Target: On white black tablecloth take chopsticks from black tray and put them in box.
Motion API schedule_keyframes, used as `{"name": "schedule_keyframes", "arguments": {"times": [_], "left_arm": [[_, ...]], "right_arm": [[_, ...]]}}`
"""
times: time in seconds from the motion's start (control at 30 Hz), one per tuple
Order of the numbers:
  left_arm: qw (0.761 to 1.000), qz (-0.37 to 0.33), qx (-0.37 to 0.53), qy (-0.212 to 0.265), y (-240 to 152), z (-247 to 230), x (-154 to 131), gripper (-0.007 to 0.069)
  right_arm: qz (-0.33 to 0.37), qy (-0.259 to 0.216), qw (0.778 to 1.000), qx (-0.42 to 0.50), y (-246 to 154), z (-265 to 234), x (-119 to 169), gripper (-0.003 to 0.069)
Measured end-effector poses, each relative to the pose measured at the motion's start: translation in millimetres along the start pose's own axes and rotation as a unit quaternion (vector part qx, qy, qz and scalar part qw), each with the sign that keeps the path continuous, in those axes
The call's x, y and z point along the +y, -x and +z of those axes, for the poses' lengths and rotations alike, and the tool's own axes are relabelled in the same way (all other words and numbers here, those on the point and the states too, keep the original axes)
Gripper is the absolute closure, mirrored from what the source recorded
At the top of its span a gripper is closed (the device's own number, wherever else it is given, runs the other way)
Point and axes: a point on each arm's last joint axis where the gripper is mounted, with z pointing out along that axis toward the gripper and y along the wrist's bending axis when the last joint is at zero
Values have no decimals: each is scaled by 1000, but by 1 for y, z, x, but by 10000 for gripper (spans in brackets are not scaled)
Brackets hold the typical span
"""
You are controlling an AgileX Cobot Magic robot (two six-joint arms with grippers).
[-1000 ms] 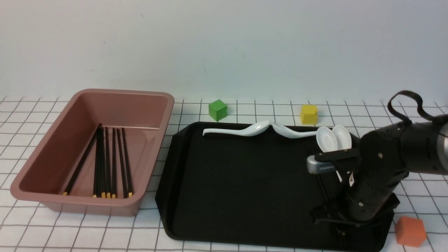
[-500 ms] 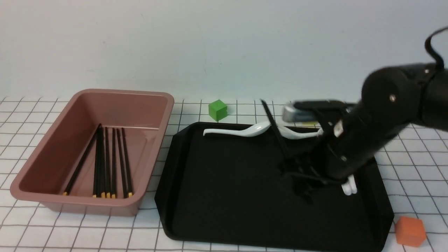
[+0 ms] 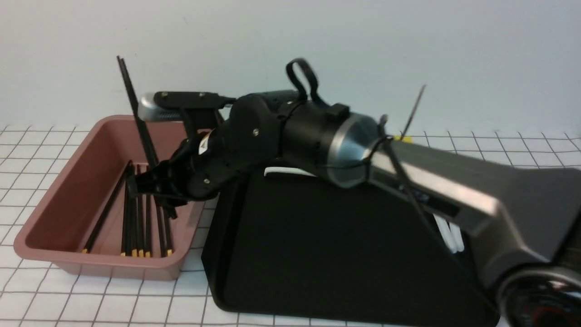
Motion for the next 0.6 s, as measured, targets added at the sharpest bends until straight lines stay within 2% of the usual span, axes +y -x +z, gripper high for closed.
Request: {"name": "schedule_keyframes", "arguments": {"times": [0.1,0.23,0.33,0.43,0.6], "left_arm": [[1000,0,0,0,0,0,0,386],[1000,0,0,0,0,0,0,386],[1000,0,0,0,0,0,0,386],[1000,0,0,0,0,0,0,386],[1000,0,0,0,0,0,0,386]], "right_arm": [[-5,-3,1000,31,-2,8,-1,426],[-37,-19,997,60,8,-14,5,471],[-66,-30,995,75,19,-53,18,562],[-126,-60,987,85,30,-117,34,663],[-166,-88,982,31,36,-221,55,673]]}}
